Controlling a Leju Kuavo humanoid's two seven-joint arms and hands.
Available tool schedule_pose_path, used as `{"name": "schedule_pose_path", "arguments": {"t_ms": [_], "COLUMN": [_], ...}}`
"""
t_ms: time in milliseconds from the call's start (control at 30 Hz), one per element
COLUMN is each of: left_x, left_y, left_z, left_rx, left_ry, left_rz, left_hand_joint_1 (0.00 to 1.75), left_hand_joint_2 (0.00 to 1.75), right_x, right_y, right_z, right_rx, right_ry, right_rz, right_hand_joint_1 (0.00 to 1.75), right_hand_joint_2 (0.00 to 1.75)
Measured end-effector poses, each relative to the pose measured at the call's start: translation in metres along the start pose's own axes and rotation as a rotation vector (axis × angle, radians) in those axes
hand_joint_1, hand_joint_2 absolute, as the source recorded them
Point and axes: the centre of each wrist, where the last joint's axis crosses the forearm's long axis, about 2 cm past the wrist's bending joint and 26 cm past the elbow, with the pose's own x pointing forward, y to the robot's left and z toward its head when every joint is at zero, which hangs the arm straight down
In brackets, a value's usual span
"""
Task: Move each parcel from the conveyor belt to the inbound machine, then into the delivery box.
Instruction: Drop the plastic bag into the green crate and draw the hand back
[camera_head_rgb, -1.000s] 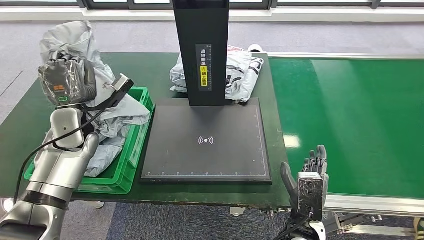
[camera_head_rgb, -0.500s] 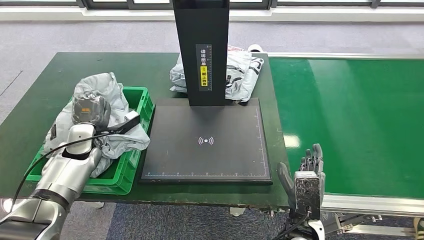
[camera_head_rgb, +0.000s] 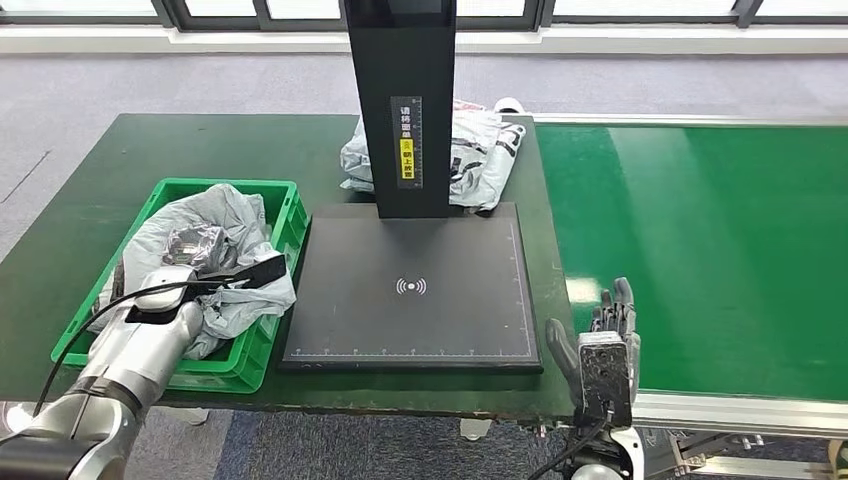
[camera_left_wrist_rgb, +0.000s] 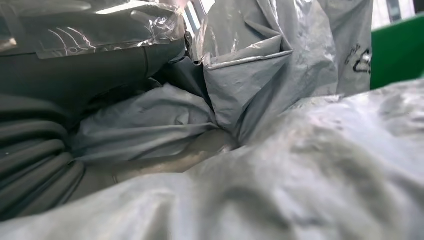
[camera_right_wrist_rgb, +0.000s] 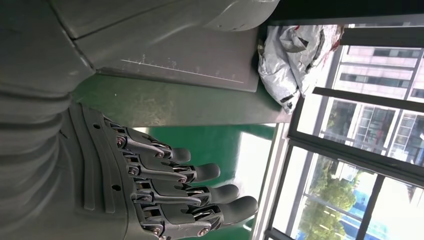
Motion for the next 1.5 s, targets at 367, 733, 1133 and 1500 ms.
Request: {"name": "schedule_pose_path", "arguments": {"t_ms": [367,733,1133,1500], "left_x": [-0.006,0.001,-0.005,-0.014], "left_y": [0.002,0.014,0.037,0.059], "left_z": [0.000,0.006,0.018,0.028], "left_rx": [0.091,0.380,0.636,0.763], "left_ry": [0.143,0.292,0.369,0.411], "left_rz": [0.019,-0.026,0.049,0.085], "left_hand_joint_1": [0.00,0.00,0.00,0.00], "left_hand_joint_2": [0.00,0.00,0.00,0.00], "right_x": [-0.002,-0.002,-0.002,-0.003], "right_y": [0.002,0.001,0.000,0.000], "right_z": [-0.002,0.001,0.002,0.003], "right_rx": [0.004,-0.009,-0.019,-0.027], "right_ry": [0.023,0.034,0.033,0.033], "right_rz": [0.001,0.006,0.017,0.026], "right_hand_joint_1": [0.00,0.00,0.00,0.00], "right_hand_joint_2": [1.75,1.75,1.75,1.75]}}
